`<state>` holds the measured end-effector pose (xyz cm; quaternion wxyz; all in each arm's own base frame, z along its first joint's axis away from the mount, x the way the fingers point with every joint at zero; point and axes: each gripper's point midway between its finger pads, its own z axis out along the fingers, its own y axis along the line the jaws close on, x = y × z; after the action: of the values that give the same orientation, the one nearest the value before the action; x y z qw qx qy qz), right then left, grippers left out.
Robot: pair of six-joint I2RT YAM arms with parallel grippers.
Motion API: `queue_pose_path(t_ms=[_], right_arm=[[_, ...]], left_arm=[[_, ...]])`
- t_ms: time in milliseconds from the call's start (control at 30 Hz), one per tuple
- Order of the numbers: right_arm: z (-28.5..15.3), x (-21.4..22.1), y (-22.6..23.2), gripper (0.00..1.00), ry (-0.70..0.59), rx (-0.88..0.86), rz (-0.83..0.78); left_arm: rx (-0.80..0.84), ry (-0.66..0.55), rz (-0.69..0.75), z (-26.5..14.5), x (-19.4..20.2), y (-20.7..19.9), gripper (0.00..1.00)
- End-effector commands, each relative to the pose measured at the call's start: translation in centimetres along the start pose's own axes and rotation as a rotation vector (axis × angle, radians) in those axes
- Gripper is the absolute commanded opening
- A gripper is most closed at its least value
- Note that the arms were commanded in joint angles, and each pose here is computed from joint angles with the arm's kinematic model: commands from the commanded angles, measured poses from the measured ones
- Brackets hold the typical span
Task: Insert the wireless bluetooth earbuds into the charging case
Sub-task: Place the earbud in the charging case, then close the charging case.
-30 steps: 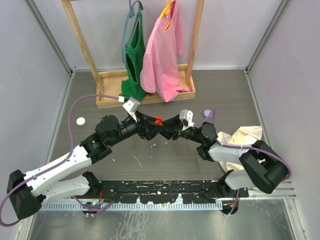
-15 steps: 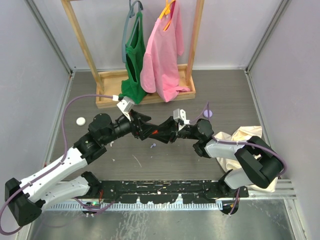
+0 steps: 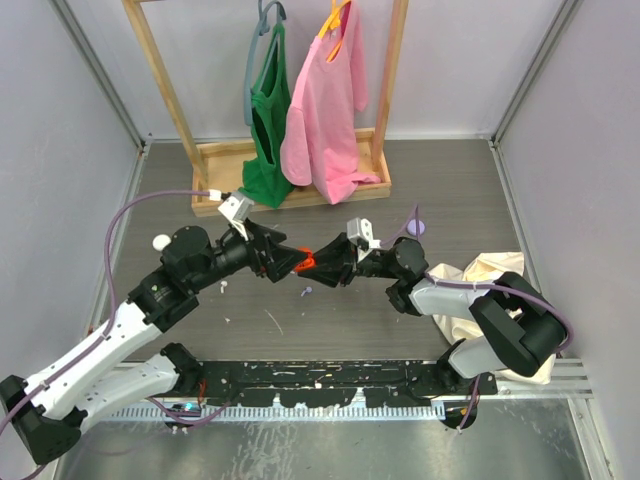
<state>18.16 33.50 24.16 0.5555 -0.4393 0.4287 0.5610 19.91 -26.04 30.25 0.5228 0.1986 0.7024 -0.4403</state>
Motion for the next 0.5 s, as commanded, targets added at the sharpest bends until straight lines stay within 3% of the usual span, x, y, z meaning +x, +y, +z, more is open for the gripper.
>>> queue_pose_path(t_ms=[0, 267, 467], right_arm=[[0.5, -3.1, -0.3, 0.01, -0.089, -0.005, -0.100], [0.9, -3.6, 0.2, 0.01, -0.117, -0.043, -0.086], [1.0, -3.8, 0.2, 0.01, -0.127, -0.048, -0.082]], left_arm=[[-0.047, 0.018, -0.065, -1.0, -1.1, -0.1, 0.81], [-0.027, 0.113, -0.182, -0.4, 0.9, -0.1, 0.85], [0.078, 0.127, -0.251, 0.3, 0.6, -1.5, 0.85]])
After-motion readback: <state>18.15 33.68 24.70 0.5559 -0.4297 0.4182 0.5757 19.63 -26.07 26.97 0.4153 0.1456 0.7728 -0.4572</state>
